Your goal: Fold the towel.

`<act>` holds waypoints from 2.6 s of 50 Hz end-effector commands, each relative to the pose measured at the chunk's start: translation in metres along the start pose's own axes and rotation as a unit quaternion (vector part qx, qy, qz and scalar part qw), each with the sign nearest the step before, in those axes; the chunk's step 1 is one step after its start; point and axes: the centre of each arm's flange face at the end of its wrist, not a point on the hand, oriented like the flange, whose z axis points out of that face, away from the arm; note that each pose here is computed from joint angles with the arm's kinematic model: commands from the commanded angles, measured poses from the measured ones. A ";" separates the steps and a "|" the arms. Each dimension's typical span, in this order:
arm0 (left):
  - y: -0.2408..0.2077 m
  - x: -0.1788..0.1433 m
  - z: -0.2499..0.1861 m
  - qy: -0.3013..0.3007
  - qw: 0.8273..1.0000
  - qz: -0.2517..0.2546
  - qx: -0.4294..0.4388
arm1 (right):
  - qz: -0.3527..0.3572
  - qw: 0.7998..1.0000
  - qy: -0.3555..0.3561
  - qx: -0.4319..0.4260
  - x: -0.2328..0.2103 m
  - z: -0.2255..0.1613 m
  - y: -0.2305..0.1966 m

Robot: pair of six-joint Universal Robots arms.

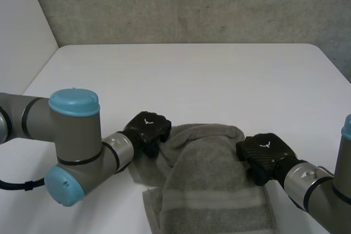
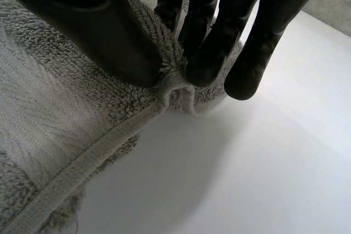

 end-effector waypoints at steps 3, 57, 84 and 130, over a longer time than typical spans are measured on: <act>-0.030 -0.014 0.004 -0.016 0.999 0.009 0.042 | -0.009 0.999 0.007 0.035 0.008 0.005 -0.025; -0.004 -0.100 -0.017 -0.151 0.980 0.027 0.124 | -0.335 0.933 0.055 0.119 0.008 0.073 -0.040; -0.050 -0.104 -0.058 -0.180 0.969 0.056 0.162 | -0.310 0.944 0.070 0.088 0.018 0.048 -0.015; 0.016 -0.089 -0.029 -0.100 0.993 -0.036 -0.046 | -0.313 0.942 0.079 0.095 0.015 0.049 -0.004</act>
